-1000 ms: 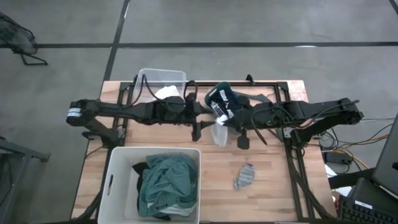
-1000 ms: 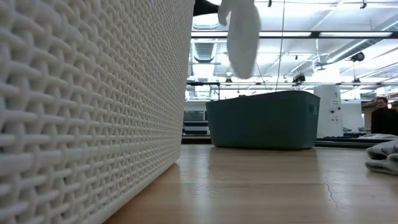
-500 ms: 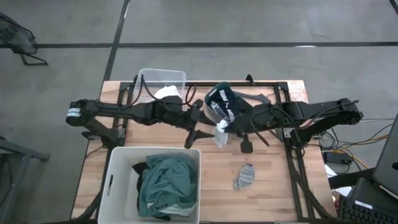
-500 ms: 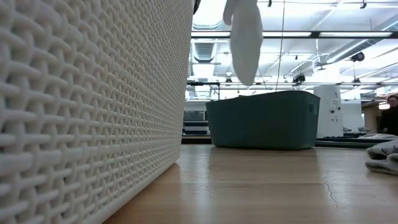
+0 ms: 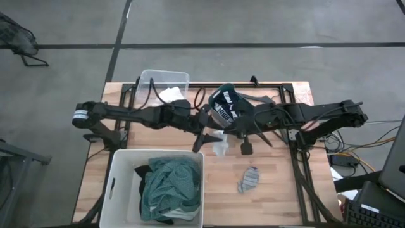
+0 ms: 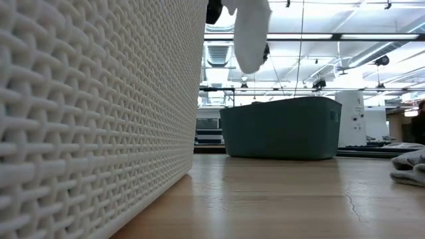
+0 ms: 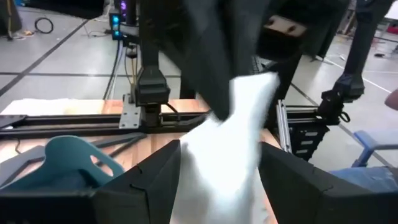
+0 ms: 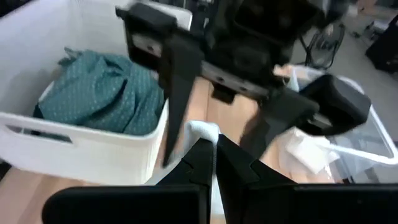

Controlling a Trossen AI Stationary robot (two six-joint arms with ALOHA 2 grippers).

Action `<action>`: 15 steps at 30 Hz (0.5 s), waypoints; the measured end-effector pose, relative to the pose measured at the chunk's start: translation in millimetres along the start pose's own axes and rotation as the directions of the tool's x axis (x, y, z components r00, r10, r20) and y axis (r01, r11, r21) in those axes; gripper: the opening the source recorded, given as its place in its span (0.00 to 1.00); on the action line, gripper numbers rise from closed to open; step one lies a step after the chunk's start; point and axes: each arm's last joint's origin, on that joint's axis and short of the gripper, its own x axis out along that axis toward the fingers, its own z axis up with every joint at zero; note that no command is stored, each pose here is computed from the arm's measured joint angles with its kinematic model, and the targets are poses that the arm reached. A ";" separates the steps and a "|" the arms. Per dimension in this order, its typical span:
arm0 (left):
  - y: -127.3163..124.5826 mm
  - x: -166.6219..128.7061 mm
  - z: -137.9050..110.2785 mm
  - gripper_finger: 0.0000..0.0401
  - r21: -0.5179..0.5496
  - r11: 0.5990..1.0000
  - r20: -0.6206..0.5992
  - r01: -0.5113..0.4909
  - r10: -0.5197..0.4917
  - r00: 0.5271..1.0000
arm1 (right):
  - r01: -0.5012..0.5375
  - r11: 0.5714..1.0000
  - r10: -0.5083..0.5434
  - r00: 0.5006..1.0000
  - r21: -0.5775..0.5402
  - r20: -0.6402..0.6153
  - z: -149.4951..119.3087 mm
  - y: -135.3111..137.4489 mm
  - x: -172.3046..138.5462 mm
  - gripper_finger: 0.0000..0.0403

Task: Pick & Place Cloths
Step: Put the white sock into the transparent bin

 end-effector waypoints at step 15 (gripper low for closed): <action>-0.8 0.0 -2.2 0.05 0.119 0.993 -0.023 0.002 0.000 1.000 | 0.009 1.000 -0.009 1.000 0.026 0.005 -0.3 -1.0 0.7 0.04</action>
